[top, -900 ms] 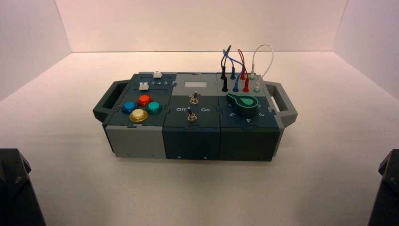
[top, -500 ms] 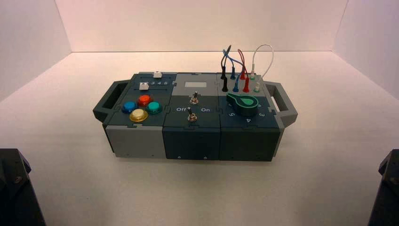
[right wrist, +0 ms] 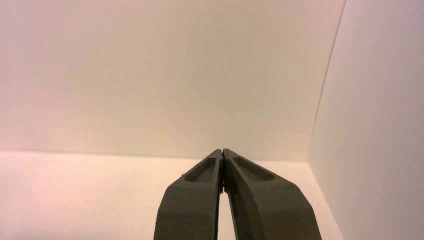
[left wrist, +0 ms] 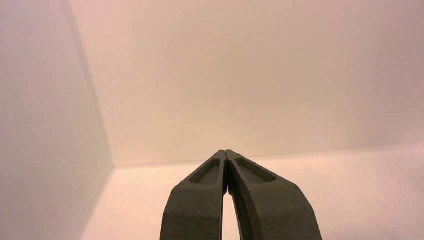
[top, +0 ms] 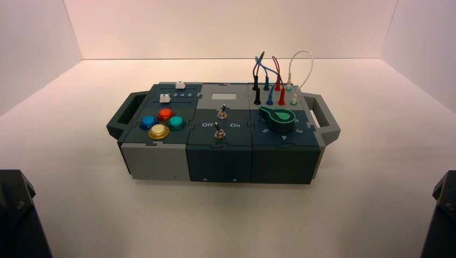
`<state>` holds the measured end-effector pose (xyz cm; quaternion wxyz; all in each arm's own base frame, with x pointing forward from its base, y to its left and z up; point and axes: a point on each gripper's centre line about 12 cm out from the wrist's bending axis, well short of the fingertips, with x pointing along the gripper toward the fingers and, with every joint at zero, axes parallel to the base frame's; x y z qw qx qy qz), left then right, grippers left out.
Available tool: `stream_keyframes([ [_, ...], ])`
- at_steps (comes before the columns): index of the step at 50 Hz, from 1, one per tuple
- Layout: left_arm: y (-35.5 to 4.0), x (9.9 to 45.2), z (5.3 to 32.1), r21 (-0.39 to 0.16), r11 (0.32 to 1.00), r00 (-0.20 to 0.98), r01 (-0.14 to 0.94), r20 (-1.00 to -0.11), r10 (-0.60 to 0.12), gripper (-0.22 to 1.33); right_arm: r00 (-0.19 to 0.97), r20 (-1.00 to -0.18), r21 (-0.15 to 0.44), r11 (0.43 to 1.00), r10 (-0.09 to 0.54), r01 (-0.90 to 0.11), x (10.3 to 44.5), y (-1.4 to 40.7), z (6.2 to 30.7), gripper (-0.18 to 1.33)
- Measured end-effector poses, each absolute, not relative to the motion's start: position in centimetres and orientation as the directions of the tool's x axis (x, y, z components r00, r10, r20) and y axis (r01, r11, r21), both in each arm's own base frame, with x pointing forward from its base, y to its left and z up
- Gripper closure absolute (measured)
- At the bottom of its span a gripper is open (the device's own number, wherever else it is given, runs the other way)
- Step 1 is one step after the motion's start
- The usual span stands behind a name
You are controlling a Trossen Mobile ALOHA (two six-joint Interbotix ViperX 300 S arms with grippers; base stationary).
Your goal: Push the green button with the left gripper.
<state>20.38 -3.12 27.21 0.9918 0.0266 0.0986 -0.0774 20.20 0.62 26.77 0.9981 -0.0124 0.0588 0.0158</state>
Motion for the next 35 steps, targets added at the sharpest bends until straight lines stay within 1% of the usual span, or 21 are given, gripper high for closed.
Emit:
stream_keyframes([
  [2, -3.2, 20.4, 27.1, 0.039, 0.985, 0.966, 0.166, -0.209, -0.154, 1.26, 0.992, -0.121, -0.020, 0.999, 0.030, -0.033, 20.2, 0.6, 26.8, 1.30],
  [4, -3.8, 20.4, 26.8, 0.044, 0.980, 0.953, 0.194, -0.246, -0.178, 1.26, 0.990, -0.138, -0.021, 0.999, 0.030, -0.033, 20.2, 0.6, 26.8, 1.29],
  [8, -4.5, 20.5, 26.0, 0.046, 0.972, 0.929, 0.229, -0.309, -0.204, 1.26, 0.982, -0.188, -0.023, 0.999, 0.036, -0.041, 20.4, 0.7, 26.4, 1.29],
  [9, -4.7, 20.5, 25.9, 0.048, 0.970, 0.921, 0.239, -0.327, -0.211, 1.26, 0.976, -0.213, -0.021, 0.999, 0.043, -0.049, 20.5, 0.9, 26.3, 1.29],
  [10, -4.8, 20.5, 25.7, 0.047, 0.968, 0.915, 0.246, -0.340, -0.216, 1.26, 0.971, -0.234, -0.021, 0.998, 0.054, -0.060, 20.6, 1.1, 26.2, 1.29],
  [11, -5.1, 20.6, 25.5, 0.048, 0.964, 0.904, 0.261, -0.363, -0.226, 1.26, 0.958, -0.276, -0.021, 0.996, 0.075, -0.084, 20.7, 1.6, 25.9, 1.29],
  [12, -5.2, 20.6, 25.5, 0.048, 0.964, 0.903, 0.262, -0.366, -0.227, 1.26, 0.957, -0.280, -0.021, 0.996, 0.080, -0.089, 20.8, 1.7, 26.0, 1.29],
  [13, -5.2, 20.6, 25.4, 0.048, 0.963, 0.899, 0.266, -0.373, -0.230, 1.26, 0.941, -0.321, -0.020, 0.993, 0.103, -0.116, 20.9, 2.3, 25.7, 1.29],
  [14, -5.5, 20.7, 25.2, 0.047, 0.959, 0.889, 0.279, -0.391, -0.239, 1.26, 0.931, -0.344, -0.020, 0.991, 0.120, -0.135, 21.0, 2.7, 25.5, 1.29],
  [15, -5.6, 20.7, 25.1, 0.049, 0.959, 0.887, 0.281, -0.395, -0.240, 1.26, 0.928, -0.351, -0.020, 0.990, 0.122, -0.138, 21.0, 2.8, 25.4, 1.29],
  [16, -5.8, 20.8, 24.9, 0.050, 0.955, 0.878, 0.291, -0.411, -0.246, 1.26, 0.905, -0.397, -0.016, 0.984, 0.155, -0.176, 21.2, 3.6, 25.1, 1.29],
  [17, -5.9, 20.8, 24.9, 0.050, 0.954, 0.876, 0.294, -0.414, -0.248, 1.26, 0.890, -0.423, -0.016, 0.980, 0.171, -0.196, 21.3, 4.1, 24.9, 1.29],
  [18, -6.1, 21.0, 24.7, 0.049, 0.952, 0.866, 0.302, -0.432, -0.253, 1.26, 0.884, -0.432, -0.015, 0.979, 0.178, -0.204, 21.3, 4.3, 24.8, 1.29],
  [22, -6.5, 21.3, 24.2, 0.049, 0.947, 0.843, 0.319, -0.471, -0.259, 1.26, 0.815, -0.526, -0.002, 0.957, 0.245, -0.289, 21.4, 6.3, 24.0, 1.29],
  [25, -6.8, 21.5, 23.8, 0.048, 0.943, 0.824, 0.330, -0.502, -0.263, 1.26, 0.768, -0.572, 0.017, 0.940, 0.289, -0.342, 21.3, 7.8, 23.7, 1.29],
  [26, -6.9, 21.5, 23.8, 0.048, 0.943, 0.822, 0.331, -0.505, -0.263, 1.26, 0.765, -0.573, 0.020, 0.938, 0.293, -0.345, 21.3, 7.9, 23.7, 1.29],
  [29, -7.3, 21.7, 23.3, 0.047, 0.937, 0.797, 0.347, -0.540, -0.269, 1.26, 0.710, -0.617, 0.040, 0.914, 0.340, -0.404, 21.1, 9.7, 23.3, 1.29],
  [35, -8.0, 21.7, 22.7, 0.045, 0.925, 0.753, 0.377, -0.597, -0.278, 1.26, 0.641, -0.670, 0.060, 0.888, 0.374, -0.455, 20.9, 11.4, 22.7, 1.29],
])
